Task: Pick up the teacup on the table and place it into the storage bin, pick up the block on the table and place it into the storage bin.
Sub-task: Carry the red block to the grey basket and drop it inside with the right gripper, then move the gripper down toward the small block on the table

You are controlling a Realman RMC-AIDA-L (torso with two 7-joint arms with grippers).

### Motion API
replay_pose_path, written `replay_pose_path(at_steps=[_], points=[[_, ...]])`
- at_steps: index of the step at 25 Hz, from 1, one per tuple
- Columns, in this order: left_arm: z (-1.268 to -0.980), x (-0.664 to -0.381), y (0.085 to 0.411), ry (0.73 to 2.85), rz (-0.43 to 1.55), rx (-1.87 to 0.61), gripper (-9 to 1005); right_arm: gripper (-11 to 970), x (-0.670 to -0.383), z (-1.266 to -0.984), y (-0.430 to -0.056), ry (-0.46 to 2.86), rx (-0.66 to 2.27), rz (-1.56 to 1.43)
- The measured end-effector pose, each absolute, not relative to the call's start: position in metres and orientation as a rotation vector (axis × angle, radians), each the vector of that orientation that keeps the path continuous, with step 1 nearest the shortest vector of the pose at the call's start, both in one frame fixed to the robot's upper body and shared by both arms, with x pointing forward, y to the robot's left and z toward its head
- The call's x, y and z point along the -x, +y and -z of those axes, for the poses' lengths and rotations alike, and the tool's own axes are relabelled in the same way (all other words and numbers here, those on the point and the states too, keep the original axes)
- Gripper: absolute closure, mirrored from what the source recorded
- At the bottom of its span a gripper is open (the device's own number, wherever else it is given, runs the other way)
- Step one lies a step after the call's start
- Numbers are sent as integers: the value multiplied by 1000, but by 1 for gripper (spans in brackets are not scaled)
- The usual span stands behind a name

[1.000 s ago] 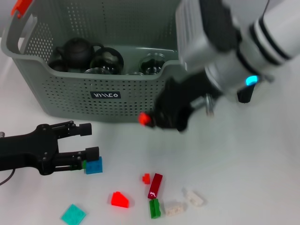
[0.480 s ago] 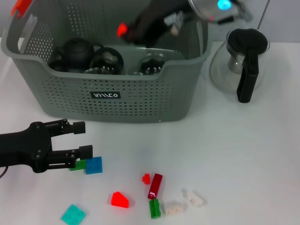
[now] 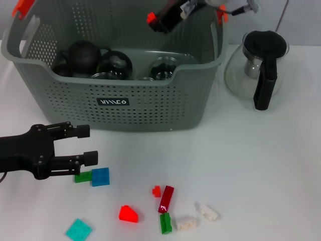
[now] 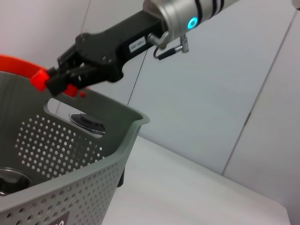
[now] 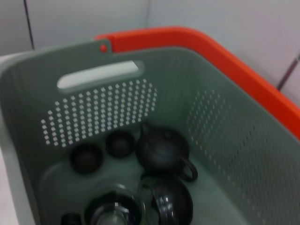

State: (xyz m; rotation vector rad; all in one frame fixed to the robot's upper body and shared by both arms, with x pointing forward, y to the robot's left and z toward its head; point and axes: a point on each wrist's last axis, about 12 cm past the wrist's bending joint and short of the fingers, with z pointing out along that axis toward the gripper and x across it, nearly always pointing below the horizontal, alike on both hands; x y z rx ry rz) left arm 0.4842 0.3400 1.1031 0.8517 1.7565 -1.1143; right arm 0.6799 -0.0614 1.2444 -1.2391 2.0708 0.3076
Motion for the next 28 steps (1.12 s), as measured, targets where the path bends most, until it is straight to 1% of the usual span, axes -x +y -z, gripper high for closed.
replay_pose_path(at_steps=[4,8,13,16,19,23,27,28], points=[[-1103,-485,340,1758,1101,-852,188,828,-680,-1237,-65,2101,1220,-314],[-1103,-486,341,1763,1091,-851,189,827,-682,-1236,-68,2095,1191,-323],[-1102,-487,341,1772,1086,-862,189,688,-684,-1238,-66,2057,1178,-302],[-1102,-488,341,1781,1082,-858,188,604,-686,-1243,-66,2019,1161,-290],[-1102,-489,341,1785,1075,-858,187,492,-685,-1253,-68,1965,1132,-312],[-1102,-491,343,1801,1053,-858,187,333,-668,-1265,-79,1886,1123,-462],[-1101,-490,344,1811,1048,-864,188,143,-638,-1269,-97,1842,1175,-628],[-1101,-490,344,1815,1046,-867,188,141,-631,-1271,-101,1836,1190,-649]])
